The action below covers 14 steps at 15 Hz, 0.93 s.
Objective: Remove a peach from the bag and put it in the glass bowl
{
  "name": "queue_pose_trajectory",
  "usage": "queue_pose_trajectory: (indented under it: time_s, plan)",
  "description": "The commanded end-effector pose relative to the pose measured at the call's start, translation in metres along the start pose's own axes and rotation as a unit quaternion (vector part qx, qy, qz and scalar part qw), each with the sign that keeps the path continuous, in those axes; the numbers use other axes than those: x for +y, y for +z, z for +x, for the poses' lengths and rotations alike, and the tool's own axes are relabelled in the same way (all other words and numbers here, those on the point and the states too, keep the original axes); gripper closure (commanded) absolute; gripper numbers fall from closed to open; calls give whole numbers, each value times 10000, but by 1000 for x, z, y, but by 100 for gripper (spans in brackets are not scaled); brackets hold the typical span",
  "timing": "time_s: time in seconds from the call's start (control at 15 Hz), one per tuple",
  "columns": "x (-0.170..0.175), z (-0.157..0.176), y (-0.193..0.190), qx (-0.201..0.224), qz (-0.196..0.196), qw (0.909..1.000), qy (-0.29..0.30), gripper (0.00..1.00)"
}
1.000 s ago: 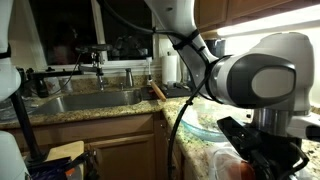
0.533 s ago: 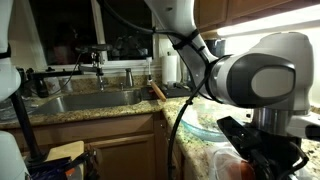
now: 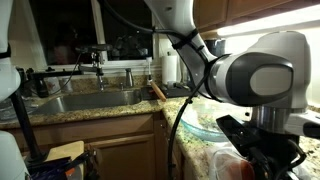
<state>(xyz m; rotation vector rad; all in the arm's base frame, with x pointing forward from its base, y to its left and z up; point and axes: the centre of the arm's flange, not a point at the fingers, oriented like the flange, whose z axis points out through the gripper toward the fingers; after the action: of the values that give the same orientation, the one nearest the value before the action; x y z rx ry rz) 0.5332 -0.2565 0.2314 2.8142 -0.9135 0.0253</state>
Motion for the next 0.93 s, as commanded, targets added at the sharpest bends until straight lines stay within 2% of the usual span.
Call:
queue_pose_trajectory:
  time_s: [0.0, 0.87]
  plan:
    - [1, -7, -19, 66, 44, 10000, -7, 57]
    - [9, -22, -62, 414, 245, 9988, -35, 56]
